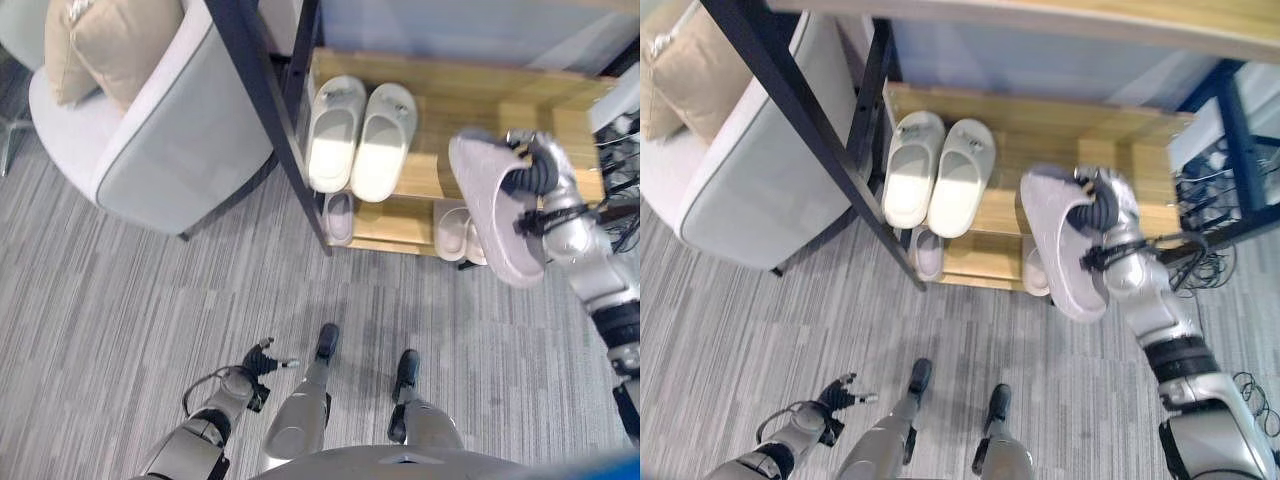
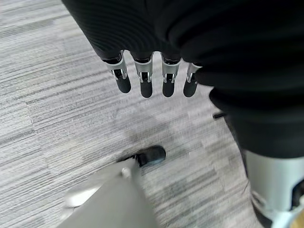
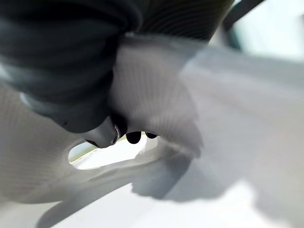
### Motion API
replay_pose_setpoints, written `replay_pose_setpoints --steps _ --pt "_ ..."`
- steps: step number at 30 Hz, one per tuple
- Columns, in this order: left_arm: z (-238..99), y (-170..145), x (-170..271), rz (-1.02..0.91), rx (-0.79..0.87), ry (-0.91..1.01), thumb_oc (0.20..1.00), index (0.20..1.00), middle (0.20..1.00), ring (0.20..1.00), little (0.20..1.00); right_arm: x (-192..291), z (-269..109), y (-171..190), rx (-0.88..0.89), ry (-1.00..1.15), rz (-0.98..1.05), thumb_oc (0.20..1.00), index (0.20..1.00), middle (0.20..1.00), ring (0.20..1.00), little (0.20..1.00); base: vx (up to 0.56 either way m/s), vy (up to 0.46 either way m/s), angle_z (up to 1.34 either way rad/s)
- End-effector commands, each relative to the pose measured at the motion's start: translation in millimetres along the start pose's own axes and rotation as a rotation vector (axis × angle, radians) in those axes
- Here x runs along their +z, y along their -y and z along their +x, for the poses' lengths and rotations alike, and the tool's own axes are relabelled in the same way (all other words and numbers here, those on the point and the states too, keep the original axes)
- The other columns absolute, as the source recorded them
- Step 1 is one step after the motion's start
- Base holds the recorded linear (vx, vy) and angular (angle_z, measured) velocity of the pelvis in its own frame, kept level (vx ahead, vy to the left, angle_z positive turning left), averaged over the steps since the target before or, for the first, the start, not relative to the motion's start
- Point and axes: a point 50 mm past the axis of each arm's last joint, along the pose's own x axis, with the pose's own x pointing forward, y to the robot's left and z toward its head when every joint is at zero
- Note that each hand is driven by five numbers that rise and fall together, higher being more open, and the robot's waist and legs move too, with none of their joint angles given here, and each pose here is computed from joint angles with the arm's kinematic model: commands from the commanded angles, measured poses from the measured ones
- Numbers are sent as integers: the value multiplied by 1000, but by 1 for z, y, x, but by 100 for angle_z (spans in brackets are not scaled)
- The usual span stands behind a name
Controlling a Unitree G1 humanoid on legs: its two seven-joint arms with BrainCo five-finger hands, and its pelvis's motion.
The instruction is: Arrange the slippers neatly on the shoe rack.
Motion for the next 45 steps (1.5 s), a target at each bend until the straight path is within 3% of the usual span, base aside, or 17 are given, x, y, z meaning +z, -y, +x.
replay_pose_setpoints --steps 1,8,17,21,23,28,38,45 --pt "0 0 -11 39 -19 -76 1000 1000 1000 1000 1000 4 9 9 7 45 -15 200 200 200 200 200 160 31 -20" --pt "-19 15 -66 -35 -66 -240 1000 1000 1000 1000 1000 -29 -53 -38 190 -116 96 200 200 200 200 200 95 78 -29" --pt "-24 14 -76 -72 -65 -257 1000 1000 1000 1000 1000 -42 -101 -62 313 -218 200 200 200 200 200 200 7 109 -19" --pt "-21 15 -70 -81 -65 -237 1000 1000 1000 1000 1000 -40 -105 -67 347 -203 191 200 200 200 200 200 -11 -119 22" --pt "-31 37 -85 -52 -112 -268 1000 1000 1000 1000 1000 -46 -108 -77 332 -244 222 200 200 200 200 200 -79 -264 63" --pt "-27 35 -77 -5 -89 -246 1000 1000 1000 1000 1000 -53 -112 -74 342 -252 177 200 200 200 200 200 -111 -290 107" --pt "-12 8 -41 67 13 -103 1000 1000 1000 1000 1000 -57 -98 -74 336 -246 121 200 200 200 200 200 -42 74 1" --pt "-3 -22 -3 32 134 44 1000 1000 1000 1000 1000 -31 -57 -59 275 -74 21 200 200 200 200 200 -78 142 -46"
